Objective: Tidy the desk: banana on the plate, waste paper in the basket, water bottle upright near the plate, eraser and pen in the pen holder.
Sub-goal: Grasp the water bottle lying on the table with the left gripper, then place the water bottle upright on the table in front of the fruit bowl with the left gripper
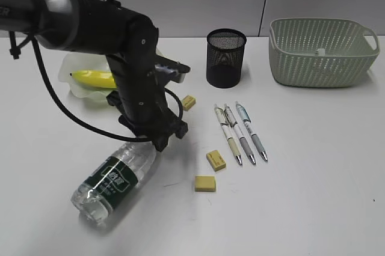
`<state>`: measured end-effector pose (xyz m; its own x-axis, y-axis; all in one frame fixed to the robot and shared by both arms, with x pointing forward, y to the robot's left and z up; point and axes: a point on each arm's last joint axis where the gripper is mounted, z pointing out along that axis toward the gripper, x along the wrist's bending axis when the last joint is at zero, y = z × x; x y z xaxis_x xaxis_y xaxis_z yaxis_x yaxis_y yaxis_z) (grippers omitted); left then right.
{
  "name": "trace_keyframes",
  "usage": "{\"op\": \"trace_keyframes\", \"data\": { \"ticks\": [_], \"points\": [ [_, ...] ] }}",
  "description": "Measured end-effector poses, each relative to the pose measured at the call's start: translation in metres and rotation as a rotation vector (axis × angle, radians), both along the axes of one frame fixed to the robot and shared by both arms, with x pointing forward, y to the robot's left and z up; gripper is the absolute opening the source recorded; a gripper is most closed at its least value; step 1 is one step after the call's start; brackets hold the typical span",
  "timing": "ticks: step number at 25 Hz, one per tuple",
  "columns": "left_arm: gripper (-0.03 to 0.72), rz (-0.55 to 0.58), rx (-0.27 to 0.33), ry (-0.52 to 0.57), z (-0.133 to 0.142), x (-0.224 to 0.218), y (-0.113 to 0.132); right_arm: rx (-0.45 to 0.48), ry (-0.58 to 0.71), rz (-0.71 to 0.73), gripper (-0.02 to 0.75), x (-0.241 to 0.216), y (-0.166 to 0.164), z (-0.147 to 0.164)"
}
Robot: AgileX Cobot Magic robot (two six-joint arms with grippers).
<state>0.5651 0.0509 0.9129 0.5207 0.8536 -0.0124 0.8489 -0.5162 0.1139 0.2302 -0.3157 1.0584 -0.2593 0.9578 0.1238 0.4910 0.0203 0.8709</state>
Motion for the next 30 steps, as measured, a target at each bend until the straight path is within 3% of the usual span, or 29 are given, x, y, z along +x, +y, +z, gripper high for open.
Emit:
{"op": "trace_keyframes", "data": {
  "ticks": [3,8,13,17,21,27,30],
  "points": [
    [0.321,0.020,-0.052,-0.106,0.022,0.001,0.004,0.001,-0.006,0.000,0.367,0.001,0.000,0.000],
    [0.318,0.039,-0.275,-0.390,0.080,-0.029,0.027,0.009,-0.034,0.005,0.362,0.005,0.003,-0.002],
    [0.314,0.093,-0.452,-0.598,0.074,-0.066,0.074,0.010,-0.037,0.006,0.362,0.006,0.003,-0.003],
    [0.314,0.161,-0.530,-0.745,0.060,-0.085,0.115,0.011,-0.039,0.006,0.362,0.006,0.003,-0.003],
    [0.314,0.204,-0.561,-0.866,0.053,-0.093,0.142,0.011,-0.039,0.006,0.361,0.006,0.003,-0.003],
    [0.314,0.166,-0.633,-1.072,0.055,-0.083,0.146,0.011,-0.040,0.007,0.360,0.006,0.003,-0.003],
    [0.314,0.160,-0.654,-1.102,0.049,-0.079,0.144,0.012,-0.041,0.007,0.360,0.006,0.003,-0.003]
  ]
}}
